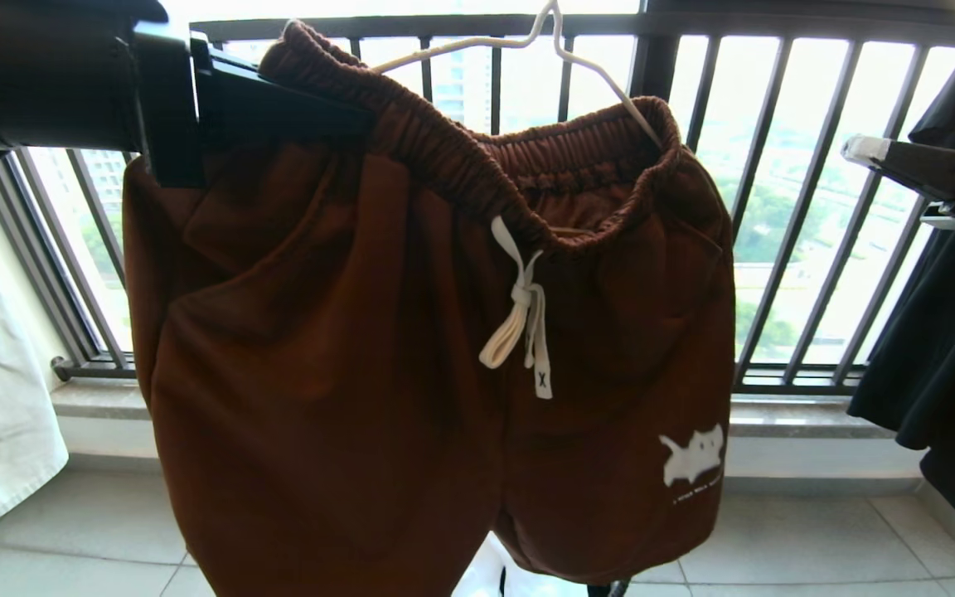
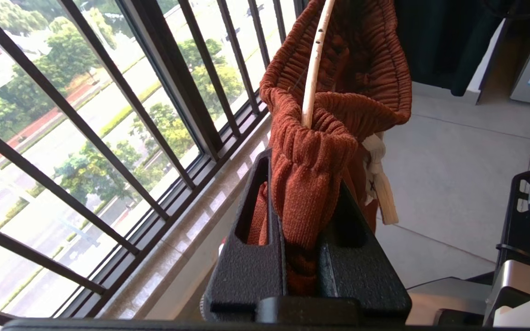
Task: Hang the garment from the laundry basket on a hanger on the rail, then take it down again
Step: Hang the clothes rack on the clothesline
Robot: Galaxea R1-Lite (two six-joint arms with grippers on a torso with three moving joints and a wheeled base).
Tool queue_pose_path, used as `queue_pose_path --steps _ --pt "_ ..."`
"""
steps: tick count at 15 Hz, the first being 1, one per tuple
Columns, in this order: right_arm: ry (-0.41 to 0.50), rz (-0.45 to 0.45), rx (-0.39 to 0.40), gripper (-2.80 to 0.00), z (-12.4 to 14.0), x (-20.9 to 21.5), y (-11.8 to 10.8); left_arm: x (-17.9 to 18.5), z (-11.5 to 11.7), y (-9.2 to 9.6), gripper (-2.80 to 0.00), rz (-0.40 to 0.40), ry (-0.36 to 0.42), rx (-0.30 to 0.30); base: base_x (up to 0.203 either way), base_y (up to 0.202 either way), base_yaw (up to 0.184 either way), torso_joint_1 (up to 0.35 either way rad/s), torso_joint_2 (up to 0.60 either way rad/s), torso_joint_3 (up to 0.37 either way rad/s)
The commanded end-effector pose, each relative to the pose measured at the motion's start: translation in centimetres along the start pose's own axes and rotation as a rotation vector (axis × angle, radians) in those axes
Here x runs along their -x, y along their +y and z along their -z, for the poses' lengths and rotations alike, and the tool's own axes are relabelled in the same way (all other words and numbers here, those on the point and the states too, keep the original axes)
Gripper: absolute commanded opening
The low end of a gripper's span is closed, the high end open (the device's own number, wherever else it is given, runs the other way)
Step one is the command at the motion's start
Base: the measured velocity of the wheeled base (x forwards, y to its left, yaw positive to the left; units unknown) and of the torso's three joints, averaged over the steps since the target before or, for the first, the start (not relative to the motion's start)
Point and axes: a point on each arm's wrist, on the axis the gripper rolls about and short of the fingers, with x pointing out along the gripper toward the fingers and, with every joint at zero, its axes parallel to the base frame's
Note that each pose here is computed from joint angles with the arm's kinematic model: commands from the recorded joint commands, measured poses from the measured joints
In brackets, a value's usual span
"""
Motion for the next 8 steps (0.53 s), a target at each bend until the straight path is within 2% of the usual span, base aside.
queue_pose_path --steps 1,4,5,7,8 --pt "0.002 -0.005 0.003 -2.80 0.0 0.0 -0.1 0.0 0.4 -0.1 -2.80 0.008 0.012 0.011 0.000 0.000 0.000 0.008 0.08 0.046" --pt "0.004 0.003 -0.003 -2.80 0.1 -0.1 -0.7 0.6 1.5 -0.9 -2.80 0.017 0.040 0.045 0.000 0.000 0.000 0.001 0.02 0.019" --pt "0.006 0.008 -0.008 -2.80 0.2 -0.1 -1.0 0.5 1.9 -0.9 -2.80 0.023 0.052 0.080 0.000 0.000 0.000 0.000 0.00 0.000" --pt "0.009 0.010 -0.011 -2.80 0.3 -0.1 -1.3 0.1 2.7 -0.8 -2.80 0.038 0.069 0.107 0.000 0.000 0.000 0.000 0.00 0.000" --pt "0.004 0.007 0.000 -2.80 0.0 0.0 -0.9 -0.2 3.1 -0.6 -2.80 0.062 0.052 0.107 0.000 0.000 0.000 0.000 0.00 0.000"
